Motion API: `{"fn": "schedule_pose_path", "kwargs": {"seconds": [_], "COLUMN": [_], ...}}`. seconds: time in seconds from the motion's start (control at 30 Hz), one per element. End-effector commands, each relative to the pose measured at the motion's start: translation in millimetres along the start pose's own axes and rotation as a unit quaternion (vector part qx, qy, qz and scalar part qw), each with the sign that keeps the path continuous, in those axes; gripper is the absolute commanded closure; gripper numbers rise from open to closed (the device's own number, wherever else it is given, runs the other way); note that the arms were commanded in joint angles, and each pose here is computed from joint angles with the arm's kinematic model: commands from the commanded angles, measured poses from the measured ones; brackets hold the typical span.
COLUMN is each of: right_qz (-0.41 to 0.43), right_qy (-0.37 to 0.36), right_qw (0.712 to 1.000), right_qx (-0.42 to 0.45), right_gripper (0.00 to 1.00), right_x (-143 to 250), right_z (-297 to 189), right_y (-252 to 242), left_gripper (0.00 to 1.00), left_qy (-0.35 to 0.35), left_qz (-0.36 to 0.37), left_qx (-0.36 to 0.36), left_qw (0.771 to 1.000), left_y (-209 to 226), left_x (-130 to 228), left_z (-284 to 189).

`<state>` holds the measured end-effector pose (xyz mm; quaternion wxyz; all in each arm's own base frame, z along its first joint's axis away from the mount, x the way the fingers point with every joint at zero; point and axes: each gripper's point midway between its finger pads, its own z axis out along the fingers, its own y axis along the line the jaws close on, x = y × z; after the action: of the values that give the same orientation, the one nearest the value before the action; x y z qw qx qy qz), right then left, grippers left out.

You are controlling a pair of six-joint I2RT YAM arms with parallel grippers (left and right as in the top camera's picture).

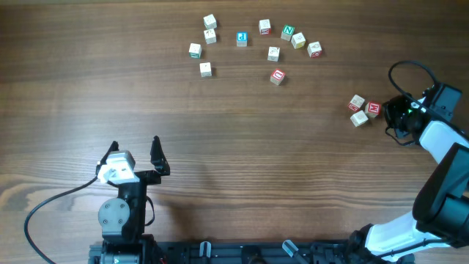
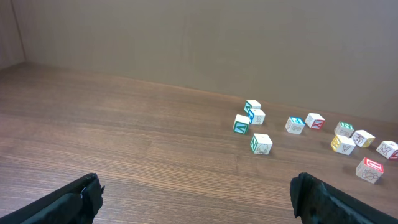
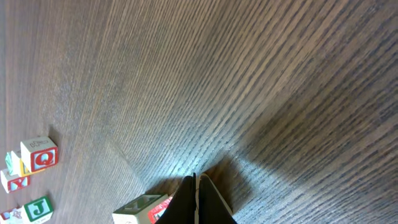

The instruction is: Form a circle

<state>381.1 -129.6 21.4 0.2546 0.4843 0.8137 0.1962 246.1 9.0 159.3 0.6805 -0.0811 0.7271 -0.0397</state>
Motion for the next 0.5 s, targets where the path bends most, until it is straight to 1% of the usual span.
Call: {"fn": "schedule_pose_path", "kwargs": {"seconds": [0.0, 0.47], "right_qz": [-0.012, -0.012], "right_qy": [0.006, 0.015], "right_qw": [1.0, 1.0], "right_qx": [0.0, -0.011], "right_gripper": [0.96, 0.96], "right_x": [1.1, 4.2], "right_z": [4.7, 4.6], "right_y": [1.1, 5.1], "left_gripper": [0.0, 0.0], "left_qy": [-0.002, -0.002], "left_qz": [0.011, 0.011], "left_qx": [0.003, 0.003], "left_qw": [1.0, 1.0], "left_y": [-0.2, -0.3], "left_x": [0.7, 0.7], "left_z": [-0.1, -0.1]}}
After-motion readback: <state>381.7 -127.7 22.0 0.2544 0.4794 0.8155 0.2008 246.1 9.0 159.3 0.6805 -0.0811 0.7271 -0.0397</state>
